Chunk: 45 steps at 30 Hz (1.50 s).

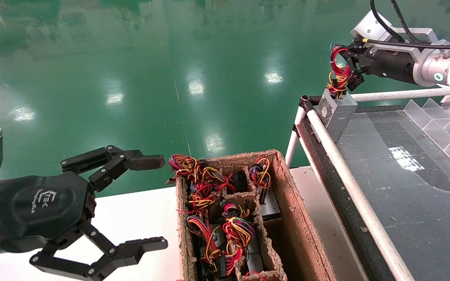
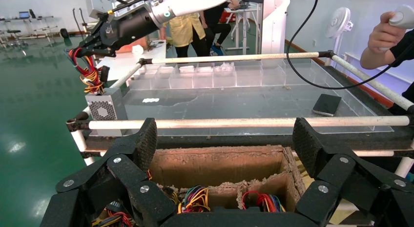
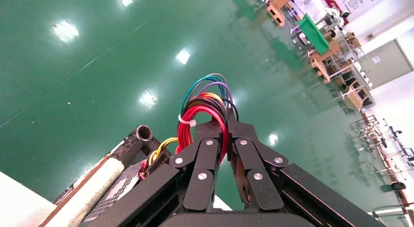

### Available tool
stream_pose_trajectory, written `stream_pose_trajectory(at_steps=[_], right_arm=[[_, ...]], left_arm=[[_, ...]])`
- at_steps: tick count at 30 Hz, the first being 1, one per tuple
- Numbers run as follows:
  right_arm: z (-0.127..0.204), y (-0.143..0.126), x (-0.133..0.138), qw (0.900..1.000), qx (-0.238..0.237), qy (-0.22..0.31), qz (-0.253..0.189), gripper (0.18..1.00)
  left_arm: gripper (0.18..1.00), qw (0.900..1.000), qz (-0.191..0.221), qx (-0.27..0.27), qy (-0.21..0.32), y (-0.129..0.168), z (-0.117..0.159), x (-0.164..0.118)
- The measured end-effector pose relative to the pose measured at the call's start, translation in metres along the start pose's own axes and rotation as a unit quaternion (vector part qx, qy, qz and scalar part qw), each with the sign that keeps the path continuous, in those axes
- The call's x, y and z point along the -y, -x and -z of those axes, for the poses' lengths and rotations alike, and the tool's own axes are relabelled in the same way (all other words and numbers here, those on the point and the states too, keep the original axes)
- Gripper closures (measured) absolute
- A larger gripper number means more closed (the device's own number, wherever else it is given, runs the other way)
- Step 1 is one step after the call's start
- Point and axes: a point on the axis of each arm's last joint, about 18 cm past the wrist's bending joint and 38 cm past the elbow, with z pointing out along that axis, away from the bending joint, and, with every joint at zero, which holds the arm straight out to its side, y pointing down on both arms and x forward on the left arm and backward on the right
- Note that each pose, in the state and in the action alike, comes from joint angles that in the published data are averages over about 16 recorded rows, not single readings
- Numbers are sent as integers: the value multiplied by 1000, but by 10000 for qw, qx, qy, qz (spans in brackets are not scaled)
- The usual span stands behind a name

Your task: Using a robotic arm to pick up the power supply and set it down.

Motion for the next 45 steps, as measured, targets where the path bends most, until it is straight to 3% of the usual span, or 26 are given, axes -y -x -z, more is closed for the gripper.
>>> stream_pose_trajectory(at_steps=[11, 17, 32, 45], right_arm=[[1, 0, -3, 10000, 3, 31, -48, 905], [2, -2, -2, 10000, -11, 30, -51, 826], [9, -12, 13, 9988, -70, -412, -247, 499], [29, 14, 8, 9862, 431, -1282, -953, 263]], left_arm=[[184, 10000, 0, 0, 0, 0, 0, 0], [184, 10000, 0, 0, 0, 0, 0, 0], [184, 10000, 1, 2, -1, 0, 0, 0], [184, 10000, 1, 3, -2, 0, 0, 0]])
